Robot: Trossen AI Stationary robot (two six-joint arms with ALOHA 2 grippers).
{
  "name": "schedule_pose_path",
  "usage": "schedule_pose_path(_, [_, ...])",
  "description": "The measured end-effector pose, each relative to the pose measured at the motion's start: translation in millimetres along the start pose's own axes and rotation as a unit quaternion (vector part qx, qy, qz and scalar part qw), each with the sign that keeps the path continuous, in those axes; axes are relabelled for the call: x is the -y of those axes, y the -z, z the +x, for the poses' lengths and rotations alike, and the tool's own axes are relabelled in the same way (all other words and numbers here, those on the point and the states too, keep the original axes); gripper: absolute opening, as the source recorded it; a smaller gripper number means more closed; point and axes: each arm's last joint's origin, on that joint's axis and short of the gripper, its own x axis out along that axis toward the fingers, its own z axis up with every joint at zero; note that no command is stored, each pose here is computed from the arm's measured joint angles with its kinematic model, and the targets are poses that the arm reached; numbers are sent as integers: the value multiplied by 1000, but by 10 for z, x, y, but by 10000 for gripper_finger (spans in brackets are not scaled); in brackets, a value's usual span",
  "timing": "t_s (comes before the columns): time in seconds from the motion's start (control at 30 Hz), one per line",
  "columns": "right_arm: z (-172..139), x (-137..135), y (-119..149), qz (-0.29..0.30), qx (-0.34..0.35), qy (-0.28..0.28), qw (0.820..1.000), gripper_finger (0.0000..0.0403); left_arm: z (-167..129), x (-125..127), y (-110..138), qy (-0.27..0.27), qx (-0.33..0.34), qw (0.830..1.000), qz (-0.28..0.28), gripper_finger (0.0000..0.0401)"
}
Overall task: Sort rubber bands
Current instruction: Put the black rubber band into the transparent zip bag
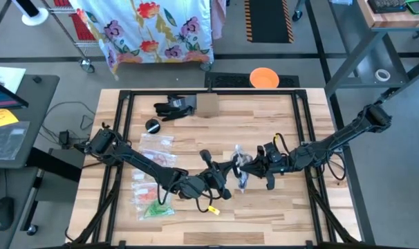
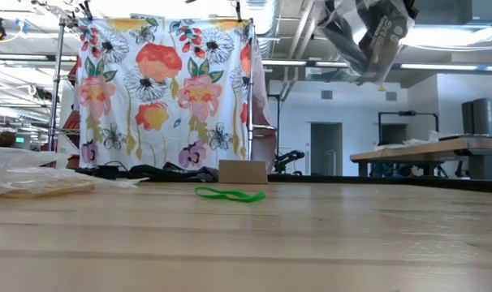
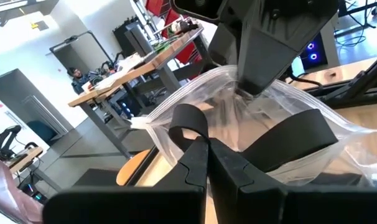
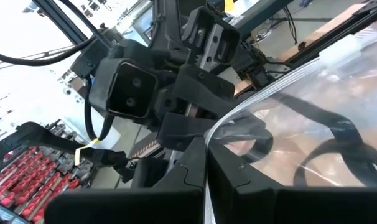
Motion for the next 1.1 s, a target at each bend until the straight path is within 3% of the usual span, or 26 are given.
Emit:
schedule_pose_path(0.2, [0, -1, 0, 0, 0, 0, 1000, 0, 13, 9, 36, 10, -9, 1000, -5, 0])
schedule_pose_path(0.47, [0, -1, 1, 0, 0, 0, 1000, 0, 89, 9, 19, 88, -3, 996, -30, 0])
schedule_pose_path(0.73, [0, 1, 3, -1, -1, 1, 1000, 0, 280, -178, -202, 158, -83, 983, -45, 0])
schedule_pose_path(1.1, [-1, 0, 4, -1, -2, 0, 1000, 0, 571, -431, -241, 231, -85, 967, -57, 0])
